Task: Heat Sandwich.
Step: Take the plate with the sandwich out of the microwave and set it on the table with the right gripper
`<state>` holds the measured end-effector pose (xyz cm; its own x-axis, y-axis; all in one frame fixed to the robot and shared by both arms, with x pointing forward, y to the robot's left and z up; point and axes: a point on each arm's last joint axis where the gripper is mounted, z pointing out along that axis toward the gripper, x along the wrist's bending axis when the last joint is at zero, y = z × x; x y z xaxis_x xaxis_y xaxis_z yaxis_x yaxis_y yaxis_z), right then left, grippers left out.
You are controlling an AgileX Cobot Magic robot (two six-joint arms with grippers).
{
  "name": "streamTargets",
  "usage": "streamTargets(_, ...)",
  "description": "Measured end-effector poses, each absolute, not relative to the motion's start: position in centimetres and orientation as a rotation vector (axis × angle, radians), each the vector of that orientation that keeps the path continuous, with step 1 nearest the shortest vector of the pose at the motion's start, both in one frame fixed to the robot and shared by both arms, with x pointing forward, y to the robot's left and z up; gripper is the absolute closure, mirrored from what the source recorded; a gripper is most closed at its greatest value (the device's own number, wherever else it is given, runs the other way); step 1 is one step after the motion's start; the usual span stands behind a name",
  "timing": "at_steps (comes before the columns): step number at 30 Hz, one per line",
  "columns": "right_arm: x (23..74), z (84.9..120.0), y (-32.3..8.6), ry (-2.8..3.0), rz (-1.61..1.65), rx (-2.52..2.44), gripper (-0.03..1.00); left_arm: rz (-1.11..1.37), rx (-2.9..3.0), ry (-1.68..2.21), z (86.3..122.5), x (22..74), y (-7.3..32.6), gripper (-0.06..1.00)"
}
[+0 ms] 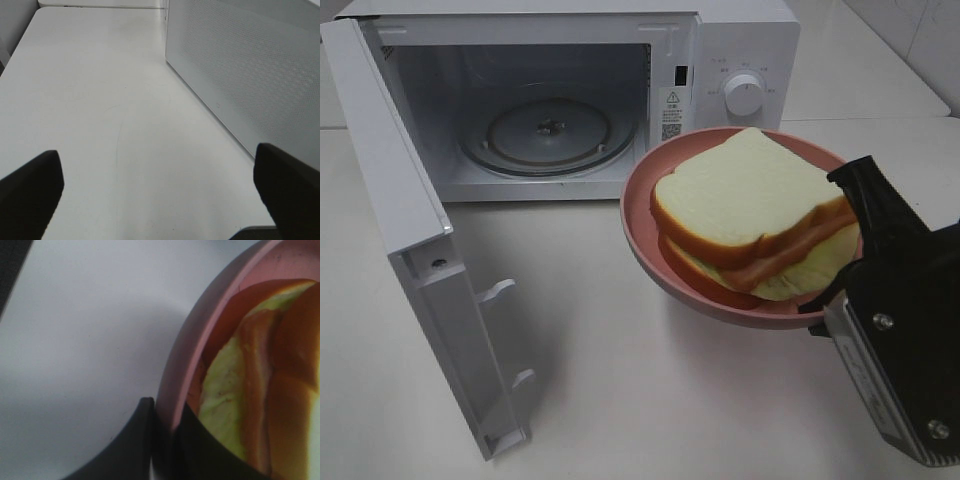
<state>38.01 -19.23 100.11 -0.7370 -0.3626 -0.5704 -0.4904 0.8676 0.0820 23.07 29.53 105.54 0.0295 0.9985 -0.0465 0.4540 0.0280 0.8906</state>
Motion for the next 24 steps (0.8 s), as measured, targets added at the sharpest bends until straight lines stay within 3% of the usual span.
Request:
streamTargets(11, 35.3, 100.1, -21.4, 2.512, 0.315, -0.543, 0.88, 0.89, 1.533, 1.532, 105.5, 23.1, 29.5, -0.03)
streamTargets(24, 35.6, 100.2, -23.1, 2.526, 0.162, -0.3, 0.88, 0.89, 1.533, 1.532, 105.5, 23.1, 29.5, -0.03)
